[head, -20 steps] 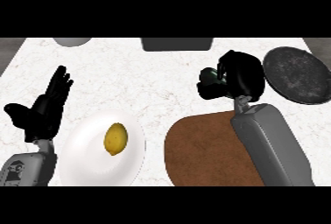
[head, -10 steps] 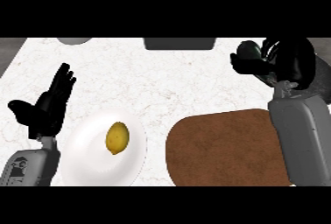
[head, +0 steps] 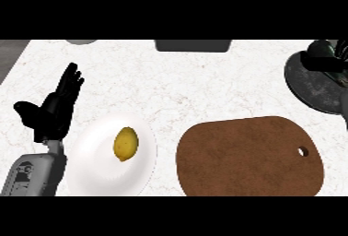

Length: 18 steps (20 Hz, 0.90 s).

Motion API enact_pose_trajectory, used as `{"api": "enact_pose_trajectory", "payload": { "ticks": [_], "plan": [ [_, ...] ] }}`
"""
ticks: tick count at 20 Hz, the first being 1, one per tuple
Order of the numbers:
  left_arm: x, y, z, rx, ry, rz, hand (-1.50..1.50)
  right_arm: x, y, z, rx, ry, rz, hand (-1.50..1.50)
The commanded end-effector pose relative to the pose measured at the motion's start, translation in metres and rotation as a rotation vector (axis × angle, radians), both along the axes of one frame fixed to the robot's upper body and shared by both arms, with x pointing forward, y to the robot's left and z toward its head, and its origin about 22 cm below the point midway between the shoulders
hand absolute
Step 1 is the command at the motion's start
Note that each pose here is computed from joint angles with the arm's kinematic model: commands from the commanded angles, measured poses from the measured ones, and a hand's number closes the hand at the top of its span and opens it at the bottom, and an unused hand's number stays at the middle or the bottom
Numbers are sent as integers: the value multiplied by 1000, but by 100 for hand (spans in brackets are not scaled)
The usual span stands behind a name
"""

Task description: Pick the eggplant from the cutting board and place it in the pan

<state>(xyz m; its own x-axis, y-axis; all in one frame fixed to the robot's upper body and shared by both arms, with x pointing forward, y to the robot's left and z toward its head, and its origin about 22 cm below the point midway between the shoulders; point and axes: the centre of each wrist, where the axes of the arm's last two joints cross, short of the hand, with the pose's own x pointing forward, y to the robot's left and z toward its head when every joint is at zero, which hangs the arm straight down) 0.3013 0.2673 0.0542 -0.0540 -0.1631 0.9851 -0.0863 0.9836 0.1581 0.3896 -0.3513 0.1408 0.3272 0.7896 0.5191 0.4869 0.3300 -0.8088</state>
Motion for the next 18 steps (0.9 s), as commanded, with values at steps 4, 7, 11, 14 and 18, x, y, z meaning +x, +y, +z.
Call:
{"api": "enact_pose_trajectory", "payload": {
  "ticks": [4, 7, 11, 14, 18],
  "plan": [
    [-4, -15, -10, -5, -13, -43, 0, -4, -71, -33, -111, 26, -144, 150],
    [6, -1, 3, -17, -10, -40, 0, -13, -103, -23, -76, 26, -143, 150],
    [-1, -11, 3, -14, -25, -62, 0, -25, -106, -65, -75, 23, -165, 150],
    [8, -6, 6, -13, -25, -43, 0, -25, -109, -64, 88, -26, -146, 150],
    [8, -10, 5, -10, -24, -51, 0, -30, -114, -74, 281, 144, -65, -150]
  ]
}}
